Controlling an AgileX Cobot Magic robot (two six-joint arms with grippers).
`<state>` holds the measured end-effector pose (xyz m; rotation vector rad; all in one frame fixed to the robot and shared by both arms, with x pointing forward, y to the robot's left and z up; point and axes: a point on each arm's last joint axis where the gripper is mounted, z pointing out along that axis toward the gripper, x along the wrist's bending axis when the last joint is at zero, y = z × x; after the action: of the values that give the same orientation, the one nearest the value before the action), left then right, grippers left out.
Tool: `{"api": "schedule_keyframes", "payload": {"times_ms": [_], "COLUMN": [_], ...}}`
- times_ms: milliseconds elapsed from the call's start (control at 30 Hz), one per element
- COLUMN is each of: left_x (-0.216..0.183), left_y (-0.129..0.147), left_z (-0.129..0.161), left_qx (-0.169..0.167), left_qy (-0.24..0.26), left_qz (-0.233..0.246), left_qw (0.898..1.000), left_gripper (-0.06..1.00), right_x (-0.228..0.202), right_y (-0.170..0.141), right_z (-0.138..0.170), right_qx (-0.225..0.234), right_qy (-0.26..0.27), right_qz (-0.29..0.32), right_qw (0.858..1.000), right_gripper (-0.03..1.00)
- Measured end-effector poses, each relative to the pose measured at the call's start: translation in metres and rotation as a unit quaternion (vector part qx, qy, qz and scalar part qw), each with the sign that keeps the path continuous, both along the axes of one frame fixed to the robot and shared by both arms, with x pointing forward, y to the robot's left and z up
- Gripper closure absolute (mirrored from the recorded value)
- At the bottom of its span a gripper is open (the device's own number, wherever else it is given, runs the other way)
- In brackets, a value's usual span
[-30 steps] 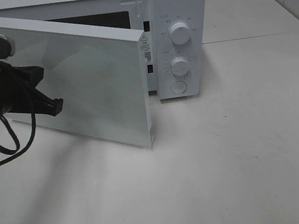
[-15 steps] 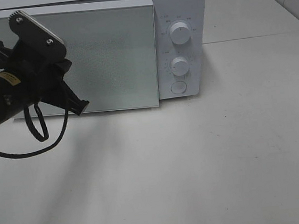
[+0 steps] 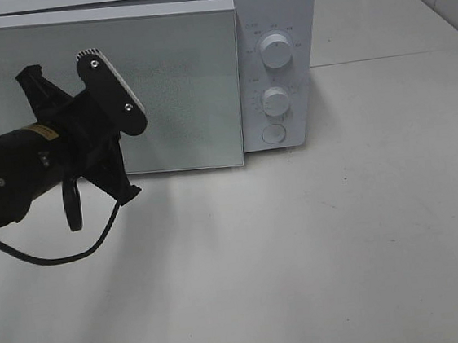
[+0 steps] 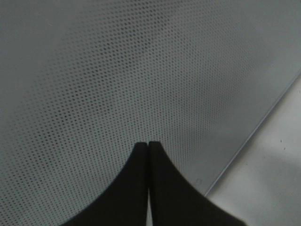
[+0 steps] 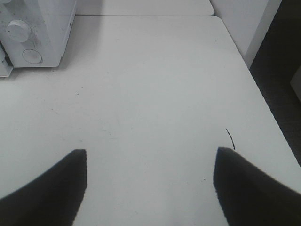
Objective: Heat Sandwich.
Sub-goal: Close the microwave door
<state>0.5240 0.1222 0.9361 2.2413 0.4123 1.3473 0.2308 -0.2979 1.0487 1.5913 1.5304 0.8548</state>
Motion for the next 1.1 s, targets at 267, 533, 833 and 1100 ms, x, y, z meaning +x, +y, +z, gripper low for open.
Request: {"api": "schedule_keyframes", "payload": {"times_ms": [267, 533, 833, 1100], "left_x": [0.011, 0.025, 0.029, 0.03], "left_y": [-0.014, -0.024, -0.027, -0.028], "left_z": [-0.006, -0.007, -0.007, -0.012], "left_qx": [0.105, 0.172, 0.198, 0.202], "left_qy": [-0.022, -0.048, -0.068, -0.069], "left_qz": [-0.006, -0.029, -0.03, -0.024], "left_qw": [0.994, 0.984, 0.977, 0.977], "left_gripper": [0.94, 0.94, 0.94, 0.94], "right_x": [0.0, 0.0, 0.0, 0.0], "right_y": [0.0, 0.0, 0.0, 0.0], "right_z": [0.0, 0.0, 0.0, 0.0], "right_qx": [0.0, 0.0, 0.0, 0.0], "right_qy": [0.0, 0.0, 0.0, 0.0], "right_qz": [0.0, 0.0, 0.0, 0.0], "right_qw": [1.0, 1.0, 1.0, 1.0], "right_gripper": [0.24, 0.24, 0.24, 0.24]}}
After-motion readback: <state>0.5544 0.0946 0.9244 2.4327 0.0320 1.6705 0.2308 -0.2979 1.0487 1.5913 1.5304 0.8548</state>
